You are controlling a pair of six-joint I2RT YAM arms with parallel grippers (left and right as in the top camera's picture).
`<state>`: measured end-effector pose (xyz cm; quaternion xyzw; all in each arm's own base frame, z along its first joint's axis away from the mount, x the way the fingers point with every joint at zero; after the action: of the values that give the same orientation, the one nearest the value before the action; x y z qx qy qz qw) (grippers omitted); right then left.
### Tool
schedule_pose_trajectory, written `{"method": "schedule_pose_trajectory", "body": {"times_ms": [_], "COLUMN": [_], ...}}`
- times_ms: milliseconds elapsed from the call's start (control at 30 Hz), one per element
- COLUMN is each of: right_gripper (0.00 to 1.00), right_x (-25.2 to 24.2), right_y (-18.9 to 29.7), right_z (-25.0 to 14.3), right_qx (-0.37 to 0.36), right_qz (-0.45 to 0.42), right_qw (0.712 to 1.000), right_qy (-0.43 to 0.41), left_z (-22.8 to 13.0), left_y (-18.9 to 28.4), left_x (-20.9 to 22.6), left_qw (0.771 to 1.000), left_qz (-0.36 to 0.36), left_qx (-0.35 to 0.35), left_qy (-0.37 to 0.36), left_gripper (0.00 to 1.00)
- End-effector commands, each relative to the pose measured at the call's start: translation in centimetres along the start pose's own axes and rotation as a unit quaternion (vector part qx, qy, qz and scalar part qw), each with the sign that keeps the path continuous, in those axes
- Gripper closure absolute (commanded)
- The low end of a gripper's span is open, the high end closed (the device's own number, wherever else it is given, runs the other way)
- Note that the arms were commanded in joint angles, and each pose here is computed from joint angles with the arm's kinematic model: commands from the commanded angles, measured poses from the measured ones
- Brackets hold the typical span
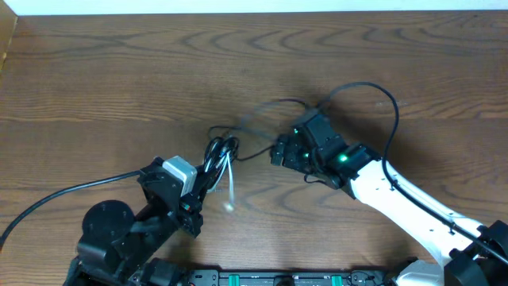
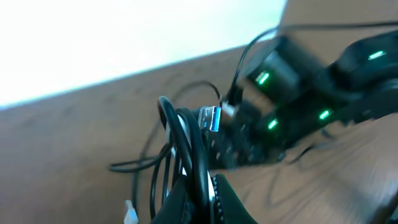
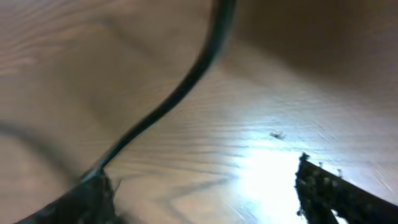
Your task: Untangle cables
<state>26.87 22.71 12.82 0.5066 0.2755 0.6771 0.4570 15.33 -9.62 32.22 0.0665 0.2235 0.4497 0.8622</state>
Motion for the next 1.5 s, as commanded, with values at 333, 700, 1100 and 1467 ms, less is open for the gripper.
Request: {"method": "schedule_pose_trajectory", "body": {"times_ms": [333,700,1100,1467], "right_gripper": [0.14,0.12,0.29,0.35], "right_x": [4.5,8.2,9.6,6.2], "right_y": [5.2,9.0,5.9,3.0], "right_z": [-1.0,1.5,0.3,0.6], "right_qx": [0.089,0.038,0.005,-0.051], "right_qz": [0.289,0.436,0.324,0.135], "right_qw": [0.944,0.881,0.932,0.982], "right_qy": [0.132,0.182,0.160,0.120], "left_z": [-0.9,-2.6,-0.8,-0.6], "left_y": [-1.1,-3.5,-4.4,-2.9], "left_x": [1.1,0.0,-4.8,-6.8], "left_qw": [0.998,0.992,0.960,0.931], "left_qz": [0.030,-0.050,-0.260,-0.352], "left_qx": [0.038,0.112,0.092,0.091], "left_qy": [0.033,-0.005,-0.041,-0.044], "left_gripper": [0.92,0.92,0.92,0.92]}}
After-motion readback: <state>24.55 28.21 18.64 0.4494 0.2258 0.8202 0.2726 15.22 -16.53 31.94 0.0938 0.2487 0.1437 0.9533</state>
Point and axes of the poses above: each gripper's point midway between its finger pads, its own y axis back along the fingers, its own x axis along the line the jaws close on, z = x × y, the point moved 4 cm from there along y, back along the fingers, and after that the axes turned 11 degrees about y, right-handed, at the moved point
